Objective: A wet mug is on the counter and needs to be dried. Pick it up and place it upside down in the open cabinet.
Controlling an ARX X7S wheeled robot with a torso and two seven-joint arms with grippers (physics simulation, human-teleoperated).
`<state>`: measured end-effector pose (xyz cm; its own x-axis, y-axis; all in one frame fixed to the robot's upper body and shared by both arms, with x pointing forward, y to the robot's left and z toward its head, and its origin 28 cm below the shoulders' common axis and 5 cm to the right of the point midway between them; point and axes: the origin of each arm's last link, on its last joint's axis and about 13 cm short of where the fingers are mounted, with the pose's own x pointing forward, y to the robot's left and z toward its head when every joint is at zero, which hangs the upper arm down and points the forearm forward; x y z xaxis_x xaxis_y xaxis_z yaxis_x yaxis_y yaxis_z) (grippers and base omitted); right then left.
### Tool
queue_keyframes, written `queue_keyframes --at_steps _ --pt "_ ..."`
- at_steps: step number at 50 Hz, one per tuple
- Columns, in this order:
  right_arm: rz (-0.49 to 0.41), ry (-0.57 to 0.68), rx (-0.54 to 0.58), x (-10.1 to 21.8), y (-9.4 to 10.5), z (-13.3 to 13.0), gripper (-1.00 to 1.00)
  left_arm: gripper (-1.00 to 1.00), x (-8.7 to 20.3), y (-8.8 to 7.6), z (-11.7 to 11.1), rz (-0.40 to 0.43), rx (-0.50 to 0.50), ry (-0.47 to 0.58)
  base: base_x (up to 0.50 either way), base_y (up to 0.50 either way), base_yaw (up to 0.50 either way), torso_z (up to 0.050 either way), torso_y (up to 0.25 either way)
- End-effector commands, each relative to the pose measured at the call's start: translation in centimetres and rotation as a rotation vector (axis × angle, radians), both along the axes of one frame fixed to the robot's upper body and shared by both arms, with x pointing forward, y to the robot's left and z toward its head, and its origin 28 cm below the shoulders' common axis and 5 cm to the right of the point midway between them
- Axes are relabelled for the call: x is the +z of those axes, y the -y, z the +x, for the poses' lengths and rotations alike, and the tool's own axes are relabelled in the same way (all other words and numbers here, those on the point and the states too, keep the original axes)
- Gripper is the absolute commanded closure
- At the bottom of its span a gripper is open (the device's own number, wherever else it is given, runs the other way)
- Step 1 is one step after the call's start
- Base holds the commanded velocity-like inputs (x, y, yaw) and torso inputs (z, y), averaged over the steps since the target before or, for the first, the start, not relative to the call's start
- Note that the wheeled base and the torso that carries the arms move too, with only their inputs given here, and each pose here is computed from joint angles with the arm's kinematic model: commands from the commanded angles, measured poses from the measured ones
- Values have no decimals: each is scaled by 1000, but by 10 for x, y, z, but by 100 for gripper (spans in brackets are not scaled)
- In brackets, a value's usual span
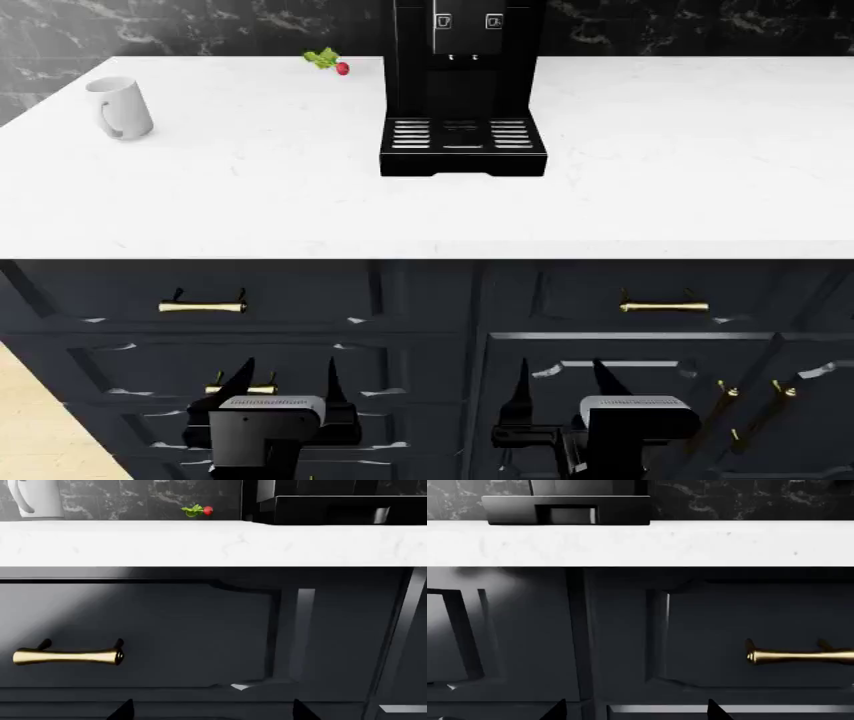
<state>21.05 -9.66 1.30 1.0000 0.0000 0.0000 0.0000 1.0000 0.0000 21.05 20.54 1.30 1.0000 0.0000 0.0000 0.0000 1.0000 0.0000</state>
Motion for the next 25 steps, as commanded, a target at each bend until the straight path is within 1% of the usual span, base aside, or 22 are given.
queue_keyframes --at_steps 1,4,7,11,15,18,20,21,22,24,25 --pt "12 -12 12 -5 -4 3 -100 -100 -4 2 -1 10 -1 -2 0 0 0 0 0" --pt "3 -24 54 -10 -11 11 -100 -100 -11 7 -2 56 -1 3 0 0 0 0 0" --pt "-1 -17 56 -8 -10 16 -100 -100 -7 9 1 97 3 35 0 0 0 0 0" --pt "2 -21 9 -12 -4 16 -100 -100 -2 11 4 129 8 61 0 0 0 0 0" --pt "-13 -3 -60 -6 1 15 -100 -100 9 7 4 168 42 105 0 0 0 0 0" --pt "-57 54 -114 24 8 12 -100 -100 32 -5 6 195 123 116 0 0 0 0 0" --pt "-83 70 -161 53 13 9 -100 -100 58 -13 7 197 171 146 0 0 0 0 0" --pt "-68 72 -204 69 15 6 -100 -100 74 -17 6 208 191 163 0 0 0 0 0" --pt "-72 100 -236 86 16 1 -100 -100 91 -20 3 221 211 193 0 0 0 0 0" --pt "-151 202 -285 115 16 -10 -100 -100 122 -25 -5 219 222 250 0 0 0 0 0" --pt "-212 250 -312 127 15 -15 -100 -100 135 -27 -9 219 222 283 0 0 0 0 0"
